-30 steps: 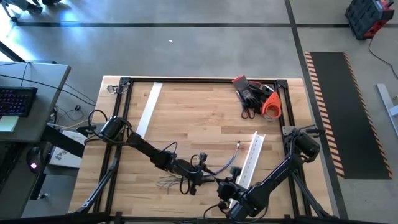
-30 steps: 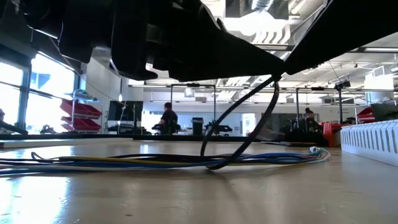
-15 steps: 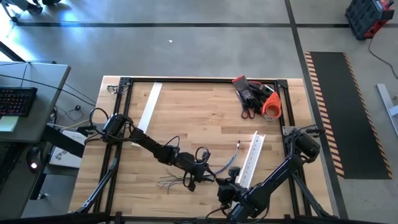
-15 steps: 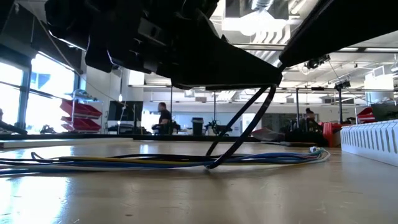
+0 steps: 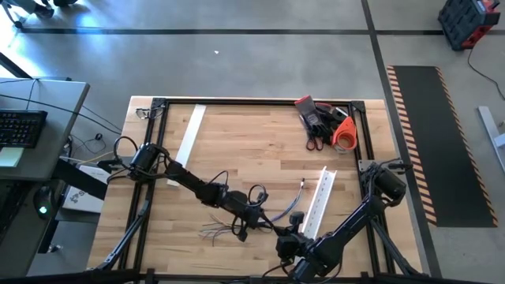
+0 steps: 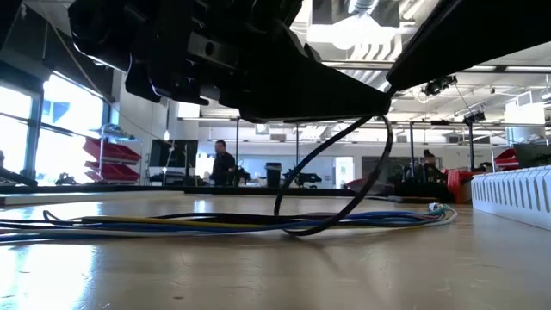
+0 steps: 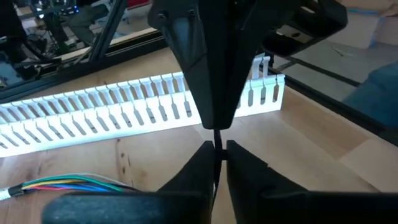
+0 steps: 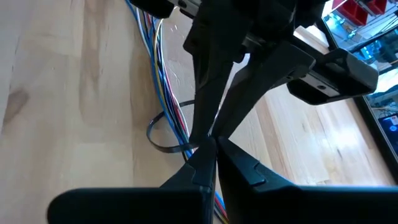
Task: Ziptie cables
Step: Wrap the colored cables with the black zip tie
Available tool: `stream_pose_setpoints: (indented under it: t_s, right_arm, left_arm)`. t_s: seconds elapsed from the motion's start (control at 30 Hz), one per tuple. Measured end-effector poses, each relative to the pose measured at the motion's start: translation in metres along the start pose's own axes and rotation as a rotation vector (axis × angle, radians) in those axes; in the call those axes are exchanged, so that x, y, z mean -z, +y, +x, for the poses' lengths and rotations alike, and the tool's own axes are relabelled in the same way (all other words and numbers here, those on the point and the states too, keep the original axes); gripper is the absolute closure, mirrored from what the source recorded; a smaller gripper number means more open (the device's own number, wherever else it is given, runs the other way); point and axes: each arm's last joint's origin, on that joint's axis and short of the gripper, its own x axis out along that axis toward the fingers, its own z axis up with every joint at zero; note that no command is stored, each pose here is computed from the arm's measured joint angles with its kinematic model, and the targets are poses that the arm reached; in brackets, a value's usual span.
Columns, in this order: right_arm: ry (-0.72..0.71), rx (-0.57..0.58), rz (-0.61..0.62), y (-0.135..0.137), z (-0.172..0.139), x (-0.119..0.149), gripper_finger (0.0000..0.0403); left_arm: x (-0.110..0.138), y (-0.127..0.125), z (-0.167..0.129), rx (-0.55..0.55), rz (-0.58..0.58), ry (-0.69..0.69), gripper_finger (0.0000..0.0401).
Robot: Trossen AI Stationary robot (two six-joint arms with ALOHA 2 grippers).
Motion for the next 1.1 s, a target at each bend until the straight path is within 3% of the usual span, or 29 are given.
stream_pose_setpoints:
  t_s: [0.57,0.7,0.87,1.1]
  right_arm:
    - [0.011,-0.032,-0.036,0.01,-0.021,0.014,0.0403]
    - [-0.002,-0.04,-0.195,0.011,-0.02,0.012,0.0403]
    - [-0.023,-0.047,-0.438,0.011,-0.017,0.008,0.0403]
    - [-0.04,-0.011,-0.665,0.01,-0.015,0.006,0.0403]
  left_arm:
    - [-0.002,-0.002,0.001,-0.107,0.046,0.005,0.0401]
    - [-0.005,-0.001,0.0,-0.068,0.056,-0.038,0.0381]
    - [-0.007,0.007,0.0,0.01,0.013,-0.077,0.0322]
    - [-0.013,0.016,0.005,0.104,-0.024,-0.047,0.0247]
